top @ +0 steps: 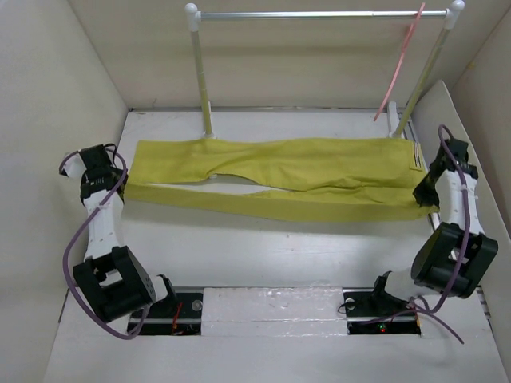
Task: Place the trousers on the hanger
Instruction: Fold the trousers at the center of the board.
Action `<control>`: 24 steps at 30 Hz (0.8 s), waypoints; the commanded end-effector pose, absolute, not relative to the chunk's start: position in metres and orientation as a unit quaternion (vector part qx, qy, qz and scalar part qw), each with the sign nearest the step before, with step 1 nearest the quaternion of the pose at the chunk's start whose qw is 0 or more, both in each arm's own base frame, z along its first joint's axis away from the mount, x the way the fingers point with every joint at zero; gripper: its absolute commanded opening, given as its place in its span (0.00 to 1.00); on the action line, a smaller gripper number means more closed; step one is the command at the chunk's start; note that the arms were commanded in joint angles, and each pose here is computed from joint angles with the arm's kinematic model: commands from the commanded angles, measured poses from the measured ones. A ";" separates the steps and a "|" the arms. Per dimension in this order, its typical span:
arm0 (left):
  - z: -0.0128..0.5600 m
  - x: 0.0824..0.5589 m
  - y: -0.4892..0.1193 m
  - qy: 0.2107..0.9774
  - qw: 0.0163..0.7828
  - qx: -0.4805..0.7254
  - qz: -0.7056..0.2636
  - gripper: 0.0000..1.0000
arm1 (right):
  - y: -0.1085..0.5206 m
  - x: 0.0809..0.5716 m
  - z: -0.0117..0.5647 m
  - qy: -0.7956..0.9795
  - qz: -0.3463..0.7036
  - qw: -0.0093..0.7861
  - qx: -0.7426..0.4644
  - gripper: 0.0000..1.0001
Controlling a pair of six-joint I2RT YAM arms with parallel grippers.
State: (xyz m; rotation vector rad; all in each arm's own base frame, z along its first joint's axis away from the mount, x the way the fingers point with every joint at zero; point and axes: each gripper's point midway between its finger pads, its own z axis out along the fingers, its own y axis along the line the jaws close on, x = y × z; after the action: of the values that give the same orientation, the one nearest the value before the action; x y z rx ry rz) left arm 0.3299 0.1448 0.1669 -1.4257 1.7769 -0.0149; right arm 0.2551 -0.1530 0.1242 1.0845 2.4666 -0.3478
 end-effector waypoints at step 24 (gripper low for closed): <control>0.195 0.497 0.179 0.767 0.456 -0.445 0.074 0.77 | -0.179 0.508 0.183 0.861 0.025 0.432 0.268 0.79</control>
State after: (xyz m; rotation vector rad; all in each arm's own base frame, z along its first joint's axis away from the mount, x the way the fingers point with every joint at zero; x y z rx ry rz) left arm 0.5152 0.1676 0.1297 -1.1846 2.0038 0.1257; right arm 0.5035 -0.1840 0.1307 0.7431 2.3482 -0.0253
